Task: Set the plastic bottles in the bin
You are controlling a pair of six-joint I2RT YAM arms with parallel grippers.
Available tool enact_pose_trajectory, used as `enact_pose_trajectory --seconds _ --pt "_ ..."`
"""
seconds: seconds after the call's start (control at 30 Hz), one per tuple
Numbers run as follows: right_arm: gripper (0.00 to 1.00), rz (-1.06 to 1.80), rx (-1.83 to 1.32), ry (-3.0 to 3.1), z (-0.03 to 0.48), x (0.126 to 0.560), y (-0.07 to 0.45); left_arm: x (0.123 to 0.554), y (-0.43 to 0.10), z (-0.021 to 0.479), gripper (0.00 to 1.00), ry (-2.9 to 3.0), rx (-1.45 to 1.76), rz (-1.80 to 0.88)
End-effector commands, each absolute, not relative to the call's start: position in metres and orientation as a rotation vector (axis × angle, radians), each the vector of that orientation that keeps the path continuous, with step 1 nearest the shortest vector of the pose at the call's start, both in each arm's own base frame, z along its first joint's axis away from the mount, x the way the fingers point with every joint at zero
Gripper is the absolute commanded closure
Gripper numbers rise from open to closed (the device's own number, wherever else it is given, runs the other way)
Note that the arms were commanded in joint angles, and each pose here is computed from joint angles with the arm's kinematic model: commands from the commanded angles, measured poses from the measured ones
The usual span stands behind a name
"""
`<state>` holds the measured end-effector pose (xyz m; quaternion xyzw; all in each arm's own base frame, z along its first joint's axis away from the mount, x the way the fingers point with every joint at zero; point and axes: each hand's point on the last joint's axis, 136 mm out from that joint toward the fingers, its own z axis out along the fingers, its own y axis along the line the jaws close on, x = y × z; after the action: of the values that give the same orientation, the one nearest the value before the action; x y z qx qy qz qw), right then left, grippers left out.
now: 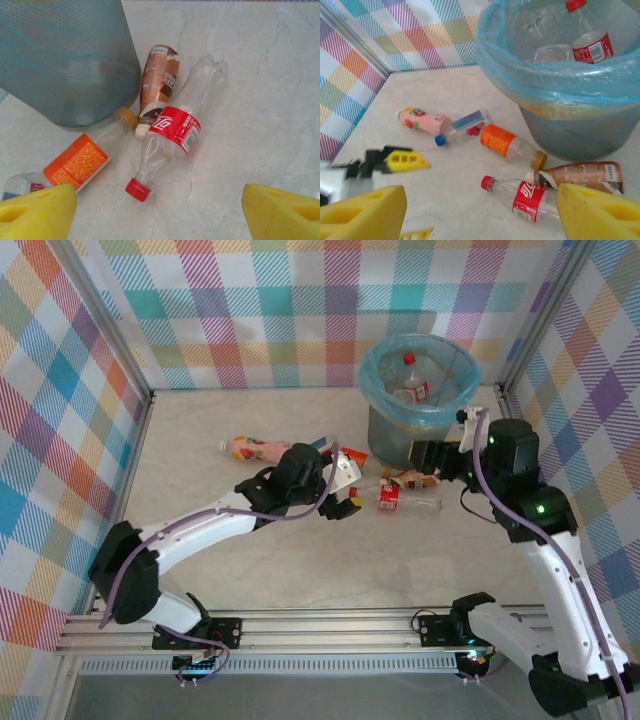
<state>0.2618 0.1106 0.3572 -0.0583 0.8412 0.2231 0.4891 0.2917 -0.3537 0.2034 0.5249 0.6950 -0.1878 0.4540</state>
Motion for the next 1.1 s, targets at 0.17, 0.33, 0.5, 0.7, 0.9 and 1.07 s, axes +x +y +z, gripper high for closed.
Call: enact_pose_trajectory --seconds 0.17,0.33,0.5,0.7,0.9,1.07 --pt "0.16 0.441 -0.255 1.898 0.370 0.229 0.096 0.320 -0.386 0.171 0.13 1.648 1.413 -0.522" --pt "0.15 0.469 -0.280 1.888 0.371 0.223 0.100 0.333 -0.397 0.149 0.14 1.679 1.439 -0.538" --pt "0.14 0.510 -0.251 1.951 0.355 0.227 0.104 0.336 -0.402 0.129 0.14 1.700 1.477 -0.559" --pt "0.12 0.540 -0.243 2.007 0.332 0.227 0.108 0.337 -0.406 0.108 0.15 1.728 1.528 -0.573" --pt "0.09 0.538 -0.258 2.027 0.325 0.225 0.108 0.336 -0.407 0.089 0.15 1.737 1.586 -0.572" --pt "0.06 0.543 -0.261 2.028 0.322 0.222 0.109 0.336 -0.410 0.078 0.16 1.760 1.603 -0.592"
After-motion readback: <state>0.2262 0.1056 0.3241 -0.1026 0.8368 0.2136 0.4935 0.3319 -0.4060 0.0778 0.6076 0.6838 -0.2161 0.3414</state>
